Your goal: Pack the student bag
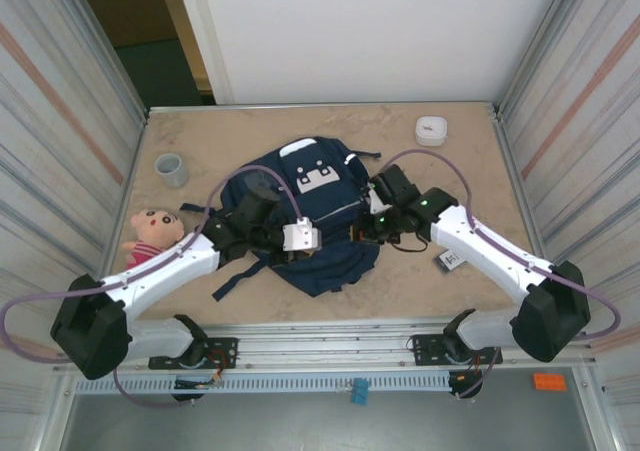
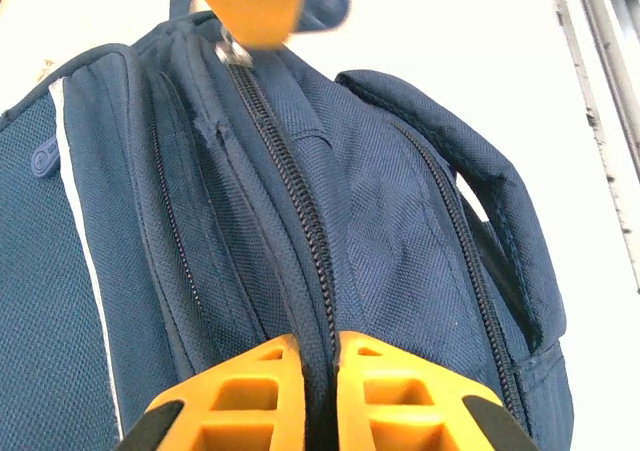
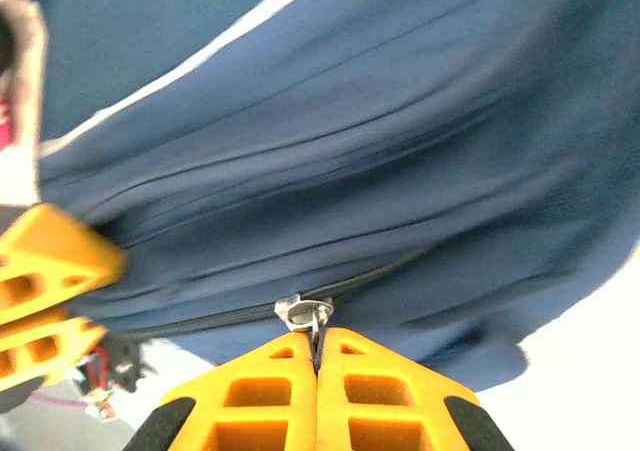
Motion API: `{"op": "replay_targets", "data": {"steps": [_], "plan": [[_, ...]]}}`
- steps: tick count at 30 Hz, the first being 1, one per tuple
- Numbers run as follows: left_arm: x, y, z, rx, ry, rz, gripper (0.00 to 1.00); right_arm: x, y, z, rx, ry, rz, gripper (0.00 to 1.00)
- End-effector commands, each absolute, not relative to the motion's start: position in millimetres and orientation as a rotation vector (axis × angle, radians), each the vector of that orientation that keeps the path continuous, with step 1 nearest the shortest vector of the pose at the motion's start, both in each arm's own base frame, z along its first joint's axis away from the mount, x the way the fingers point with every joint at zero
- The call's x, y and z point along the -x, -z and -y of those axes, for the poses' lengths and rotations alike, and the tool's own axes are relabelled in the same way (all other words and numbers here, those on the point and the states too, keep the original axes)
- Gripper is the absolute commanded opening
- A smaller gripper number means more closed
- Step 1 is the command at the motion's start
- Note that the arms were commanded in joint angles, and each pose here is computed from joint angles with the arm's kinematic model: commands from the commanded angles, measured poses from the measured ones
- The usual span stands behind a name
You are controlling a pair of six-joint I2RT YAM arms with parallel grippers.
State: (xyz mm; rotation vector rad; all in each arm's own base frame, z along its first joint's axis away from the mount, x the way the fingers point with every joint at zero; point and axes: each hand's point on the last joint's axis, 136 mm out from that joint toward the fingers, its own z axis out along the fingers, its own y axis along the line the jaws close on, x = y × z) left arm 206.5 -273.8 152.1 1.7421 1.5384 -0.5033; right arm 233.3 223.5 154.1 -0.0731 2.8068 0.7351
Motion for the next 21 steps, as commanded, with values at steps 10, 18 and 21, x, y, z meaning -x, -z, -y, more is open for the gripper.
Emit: {"op": "replay_targets", "data": {"steps": [10,18,21], "plan": [[-175.1,-154.9,202.3,-1.727,0.443,-1.565,0.20,-243.0,-125.8,-194.9,0.224,-0.536,-2.858,0.00],[-182.8,-199.4,225.1,-1.384,0.465,-1.704,0.62,-217.3,-139.1,-231.8,0.386,-0.681,-2.782,0.00],[-179.5,-201.2,255.9,-1.383,0.368,-1.631,0.69,-218.1,-141.9,-228.2,0.368,-0.691,-2.773,0.00]]}}
